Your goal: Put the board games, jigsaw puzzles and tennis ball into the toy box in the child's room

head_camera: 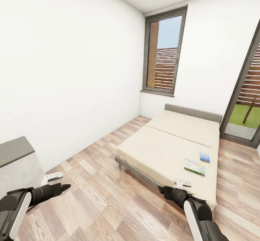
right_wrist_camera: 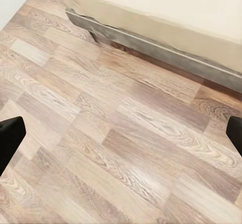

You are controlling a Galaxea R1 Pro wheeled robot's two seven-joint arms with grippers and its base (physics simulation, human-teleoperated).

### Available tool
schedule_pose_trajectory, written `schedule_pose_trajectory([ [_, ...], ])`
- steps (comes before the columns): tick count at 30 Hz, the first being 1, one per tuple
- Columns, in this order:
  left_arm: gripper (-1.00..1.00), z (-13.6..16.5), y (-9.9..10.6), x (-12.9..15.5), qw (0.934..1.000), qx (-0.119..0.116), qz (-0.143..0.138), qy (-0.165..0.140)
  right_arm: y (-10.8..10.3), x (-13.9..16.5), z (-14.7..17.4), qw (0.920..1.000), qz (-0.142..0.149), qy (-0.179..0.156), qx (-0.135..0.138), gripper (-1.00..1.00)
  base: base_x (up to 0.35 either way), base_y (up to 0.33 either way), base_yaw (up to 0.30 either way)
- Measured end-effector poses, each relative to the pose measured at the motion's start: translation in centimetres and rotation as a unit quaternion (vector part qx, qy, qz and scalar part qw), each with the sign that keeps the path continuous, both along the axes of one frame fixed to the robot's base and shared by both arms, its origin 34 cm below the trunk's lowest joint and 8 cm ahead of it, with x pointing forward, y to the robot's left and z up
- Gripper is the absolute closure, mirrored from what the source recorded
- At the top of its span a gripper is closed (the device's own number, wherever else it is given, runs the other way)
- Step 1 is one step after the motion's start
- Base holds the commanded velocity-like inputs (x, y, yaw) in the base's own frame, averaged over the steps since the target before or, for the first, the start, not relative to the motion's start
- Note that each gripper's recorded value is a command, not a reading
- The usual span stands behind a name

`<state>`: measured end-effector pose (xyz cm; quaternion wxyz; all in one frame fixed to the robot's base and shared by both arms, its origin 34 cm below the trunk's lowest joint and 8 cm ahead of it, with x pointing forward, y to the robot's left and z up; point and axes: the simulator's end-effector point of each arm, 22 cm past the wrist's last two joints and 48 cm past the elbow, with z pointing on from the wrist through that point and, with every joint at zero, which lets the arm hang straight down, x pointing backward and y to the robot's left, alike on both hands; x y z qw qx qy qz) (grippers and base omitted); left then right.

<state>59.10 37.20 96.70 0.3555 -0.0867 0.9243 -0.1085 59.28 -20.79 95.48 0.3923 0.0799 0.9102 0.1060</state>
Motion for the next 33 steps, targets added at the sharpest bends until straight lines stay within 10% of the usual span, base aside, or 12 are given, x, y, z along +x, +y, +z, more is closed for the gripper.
schedule_pose_trajectory([
  [33, -1.0, 0.04, -1.04, 0.22, 0.9999, 0.002, -0.011, -0.003, -0.13, -0.05, -0.01, 1.0, -0.001, 0.0, 0.0, -1.0, 0.125, 0.0, -0.17],
])
